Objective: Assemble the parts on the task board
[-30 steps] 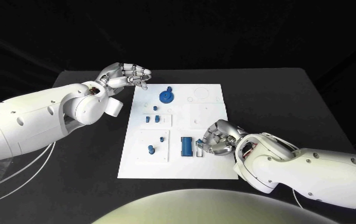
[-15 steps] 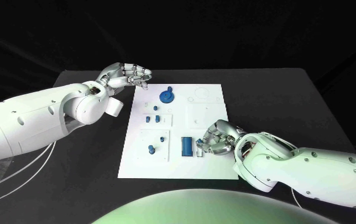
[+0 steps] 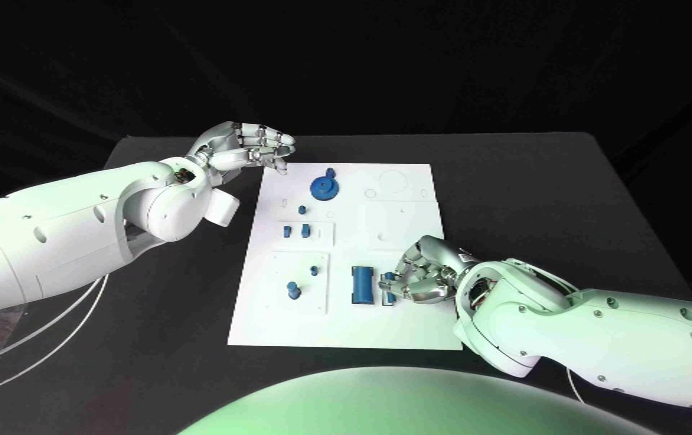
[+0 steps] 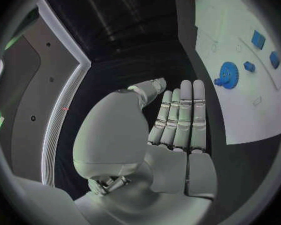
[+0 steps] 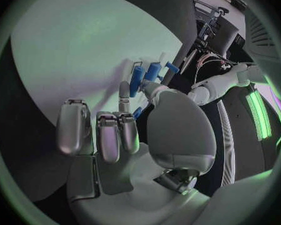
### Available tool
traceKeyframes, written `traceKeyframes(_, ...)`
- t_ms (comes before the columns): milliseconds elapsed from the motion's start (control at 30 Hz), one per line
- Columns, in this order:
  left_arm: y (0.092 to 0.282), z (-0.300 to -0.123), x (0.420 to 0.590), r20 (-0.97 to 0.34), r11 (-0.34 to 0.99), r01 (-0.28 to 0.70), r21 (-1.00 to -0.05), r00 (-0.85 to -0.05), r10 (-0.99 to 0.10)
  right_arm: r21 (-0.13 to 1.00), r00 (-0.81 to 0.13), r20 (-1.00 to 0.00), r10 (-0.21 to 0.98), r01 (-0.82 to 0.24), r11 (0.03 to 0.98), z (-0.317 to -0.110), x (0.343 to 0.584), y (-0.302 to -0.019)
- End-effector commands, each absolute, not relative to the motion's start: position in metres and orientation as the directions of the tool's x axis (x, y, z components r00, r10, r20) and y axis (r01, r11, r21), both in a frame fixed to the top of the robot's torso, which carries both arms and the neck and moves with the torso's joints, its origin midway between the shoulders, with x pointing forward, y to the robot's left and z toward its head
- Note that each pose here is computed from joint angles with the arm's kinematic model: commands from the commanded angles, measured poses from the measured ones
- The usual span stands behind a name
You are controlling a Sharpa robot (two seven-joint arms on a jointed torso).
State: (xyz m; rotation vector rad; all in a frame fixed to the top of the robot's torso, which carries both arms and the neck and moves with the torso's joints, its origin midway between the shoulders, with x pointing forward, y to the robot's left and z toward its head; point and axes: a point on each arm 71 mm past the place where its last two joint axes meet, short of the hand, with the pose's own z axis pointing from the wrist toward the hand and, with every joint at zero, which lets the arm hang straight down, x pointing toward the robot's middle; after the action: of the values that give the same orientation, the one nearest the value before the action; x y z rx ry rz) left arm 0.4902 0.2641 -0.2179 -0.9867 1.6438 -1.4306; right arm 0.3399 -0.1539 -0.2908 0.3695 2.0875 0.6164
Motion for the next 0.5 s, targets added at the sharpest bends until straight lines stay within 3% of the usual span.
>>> traceKeyframes(33, 0.2619, -0.2167, 0.4898, -0.038, 0.082, -0.078, -0.994, -0.453, -0.891, 0.552, -0.562, -0.687, 0.46, 0.009, 0.834, -0.2904, 0.3376, -0.1512)
traceKeyframes(500, 0.2619, -0.2168, 0.4898, -0.039, 0.083, -0.079, -0.993, -0.455, -0.89, 0.555, -0.55, -0.697, 0.459, -0.009, 0.832, -0.288, 0.3366, -0.1494)
